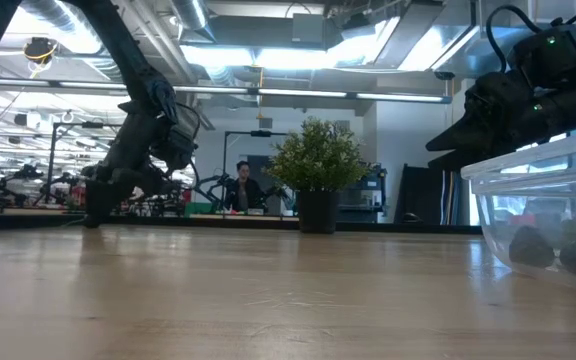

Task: Pick and placing Produce into tupperware
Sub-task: Put the black cherry into the bin

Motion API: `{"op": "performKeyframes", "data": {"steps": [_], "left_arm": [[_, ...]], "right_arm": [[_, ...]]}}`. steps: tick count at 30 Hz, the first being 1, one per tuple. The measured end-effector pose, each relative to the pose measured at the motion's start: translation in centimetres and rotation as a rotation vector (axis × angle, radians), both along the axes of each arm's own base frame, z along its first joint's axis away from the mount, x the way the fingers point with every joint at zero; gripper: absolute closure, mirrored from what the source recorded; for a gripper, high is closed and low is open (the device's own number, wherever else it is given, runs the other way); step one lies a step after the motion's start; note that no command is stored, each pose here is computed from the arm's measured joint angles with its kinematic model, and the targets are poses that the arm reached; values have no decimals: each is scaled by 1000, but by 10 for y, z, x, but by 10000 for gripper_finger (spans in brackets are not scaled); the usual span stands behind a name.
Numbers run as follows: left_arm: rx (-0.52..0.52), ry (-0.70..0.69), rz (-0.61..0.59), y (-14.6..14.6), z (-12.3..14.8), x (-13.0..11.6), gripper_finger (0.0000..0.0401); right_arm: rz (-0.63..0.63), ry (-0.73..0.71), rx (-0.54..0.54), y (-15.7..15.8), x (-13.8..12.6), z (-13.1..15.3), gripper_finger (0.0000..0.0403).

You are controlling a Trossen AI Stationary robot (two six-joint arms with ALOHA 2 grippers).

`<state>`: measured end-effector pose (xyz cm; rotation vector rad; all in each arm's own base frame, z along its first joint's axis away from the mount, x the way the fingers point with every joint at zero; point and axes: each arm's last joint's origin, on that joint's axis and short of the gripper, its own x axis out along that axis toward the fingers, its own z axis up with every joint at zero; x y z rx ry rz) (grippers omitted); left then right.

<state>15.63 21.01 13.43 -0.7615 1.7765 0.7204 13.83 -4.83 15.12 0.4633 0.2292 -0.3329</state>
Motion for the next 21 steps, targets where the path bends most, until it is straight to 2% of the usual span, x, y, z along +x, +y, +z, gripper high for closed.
{"op": "performKeyframes", "data": {"steps": [5,8,14,18,21], "left_arm": [[-69,-105,12,-6,2,8,312],[-135,-227,28,-11,9,11,315],[-390,-605,79,-25,32,18,307],[-569,-947,39,-41,54,30,302],[-625,-1110,-31,-53,66,44,312]], "right_arm": [[0,-1,2,0,0,0,176],[0,-1,3,0,0,0,176],[0,-1,3,0,0,0,176],[0,-1,3,0,0,0,176],[0,-2,3,0,0,0,176]]}}
